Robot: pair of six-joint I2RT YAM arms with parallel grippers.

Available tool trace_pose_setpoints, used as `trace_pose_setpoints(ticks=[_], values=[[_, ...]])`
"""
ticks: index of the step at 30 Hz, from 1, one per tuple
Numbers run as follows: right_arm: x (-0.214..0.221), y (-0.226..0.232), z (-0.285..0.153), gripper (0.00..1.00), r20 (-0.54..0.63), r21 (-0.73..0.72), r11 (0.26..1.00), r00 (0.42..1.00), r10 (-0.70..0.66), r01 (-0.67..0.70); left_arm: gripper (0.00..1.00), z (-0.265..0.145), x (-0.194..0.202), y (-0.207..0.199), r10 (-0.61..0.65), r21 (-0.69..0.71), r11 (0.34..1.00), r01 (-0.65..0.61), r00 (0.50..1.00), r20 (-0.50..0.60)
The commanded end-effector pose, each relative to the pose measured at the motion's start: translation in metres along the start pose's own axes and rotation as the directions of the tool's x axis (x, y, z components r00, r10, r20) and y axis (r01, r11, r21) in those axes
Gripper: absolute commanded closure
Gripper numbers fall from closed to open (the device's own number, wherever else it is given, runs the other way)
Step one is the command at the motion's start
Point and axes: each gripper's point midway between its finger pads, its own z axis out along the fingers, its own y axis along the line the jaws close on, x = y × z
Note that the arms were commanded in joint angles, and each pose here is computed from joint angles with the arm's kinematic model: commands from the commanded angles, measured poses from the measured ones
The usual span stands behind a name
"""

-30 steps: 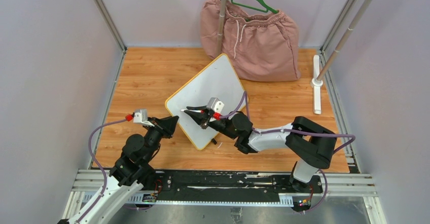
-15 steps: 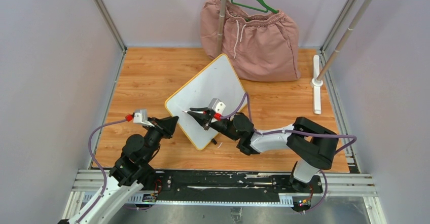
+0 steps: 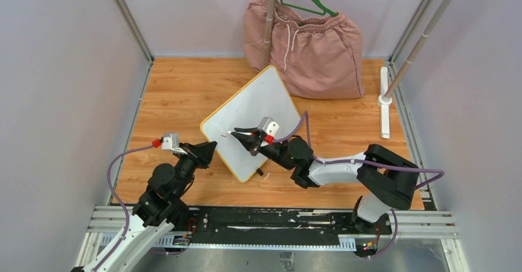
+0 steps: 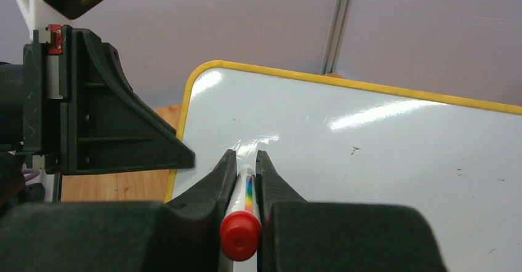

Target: Write a sentence on the whiteboard

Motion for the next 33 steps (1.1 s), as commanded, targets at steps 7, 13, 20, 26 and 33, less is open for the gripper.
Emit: trace_pose_setpoints(ticks=[7,13,20,26,33], values=[[-0.016,-0.017,0.014,1.00,0.046,0.034,0.999,0.999,0.025,-0.027,1.00,-0.003,-0.003,0.005,0.017,-0.030,0.999,-0.017,1.000,0.004],[-0.009,-0.014,0.018,1.00,0.028,0.015,0.999,0.999,0.040,-0.041,1.00,-0.002,-0.003,0.005,0.014,-0.027,1.000,-0.013,1.000,0.005],[0.004,-0.011,0.015,1.00,-0.007,0.009,0.999,0.999,0.050,-0.050,1.00,-0.002,-0.005,0.003,0.011,-0.021,1.000,-0.010,1.000,0.011],[0.012,-0.005,0.009,1.00,-0.027,-0.009,0.996,0.996,0.089,-0.089,1.00,-0.002,-0.006,0.002,0.014,-0.019,1.000,-0.014,1.000,0.013],[0.016,0.001,0.001,1.00,-0.043,-0.012,0.994,0.994,0.104,-0.104,1.00,-0.002,-0.006,0.002,0.016,-0.020,1.000,-0.016,1.000,0.012]])
